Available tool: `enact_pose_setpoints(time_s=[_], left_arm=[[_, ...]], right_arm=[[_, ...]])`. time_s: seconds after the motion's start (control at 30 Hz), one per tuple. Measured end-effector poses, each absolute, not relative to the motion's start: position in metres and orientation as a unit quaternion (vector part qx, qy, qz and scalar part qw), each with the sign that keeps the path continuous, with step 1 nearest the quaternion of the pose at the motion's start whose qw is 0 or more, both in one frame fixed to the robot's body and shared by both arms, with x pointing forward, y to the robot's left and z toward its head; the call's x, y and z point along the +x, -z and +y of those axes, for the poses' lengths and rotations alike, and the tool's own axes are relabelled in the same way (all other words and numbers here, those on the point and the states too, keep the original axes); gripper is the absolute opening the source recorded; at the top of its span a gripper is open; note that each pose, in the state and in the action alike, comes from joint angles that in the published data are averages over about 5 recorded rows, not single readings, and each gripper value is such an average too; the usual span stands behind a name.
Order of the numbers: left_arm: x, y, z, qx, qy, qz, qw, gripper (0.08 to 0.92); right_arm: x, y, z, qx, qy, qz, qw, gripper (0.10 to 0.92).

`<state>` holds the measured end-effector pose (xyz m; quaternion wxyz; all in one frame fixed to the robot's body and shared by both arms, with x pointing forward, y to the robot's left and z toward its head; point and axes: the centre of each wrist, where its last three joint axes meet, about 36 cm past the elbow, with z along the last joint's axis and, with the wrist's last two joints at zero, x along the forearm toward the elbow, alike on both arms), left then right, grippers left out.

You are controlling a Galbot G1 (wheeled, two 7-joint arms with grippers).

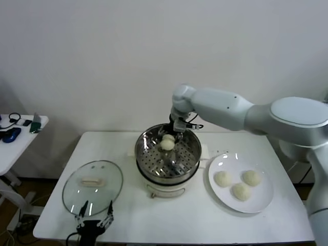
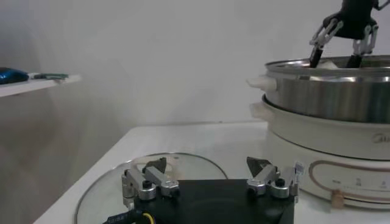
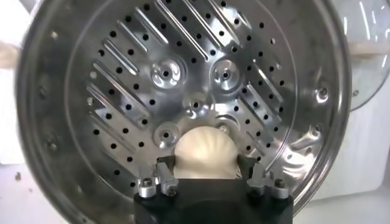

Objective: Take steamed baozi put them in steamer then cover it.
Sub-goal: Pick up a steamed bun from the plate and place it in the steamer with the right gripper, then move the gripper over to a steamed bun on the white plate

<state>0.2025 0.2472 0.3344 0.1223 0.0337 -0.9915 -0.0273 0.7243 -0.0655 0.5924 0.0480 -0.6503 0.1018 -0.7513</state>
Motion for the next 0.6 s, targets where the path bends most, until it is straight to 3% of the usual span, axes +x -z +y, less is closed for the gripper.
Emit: enact_pose_setpoints(time_s=[0.17, 0.37, 0.6], left_arm=[[0.201, -0.334, 0.247, 0.036, 0.027, -0.991, 0.123, 0.823], [0.2, -0.334, 0.246, 0.036, 0.027, -0.991, 0.123, 0.823], [0.2, -0.336, 0.243, 0.032, 0.028, -0.992, 0.121, 0.823]], right_arm=[[0.728, -0.597, -0.068, -0.65, 0.75, 0.111, 0.051, 0.81], [0.729, -0.637, -0.083, -0.646, 0.749, 0.142, 0.041, 0.822], [0.713, -0.705, -0.153, -0.631, 0.732, 0.252, -0.061, 0.823]])
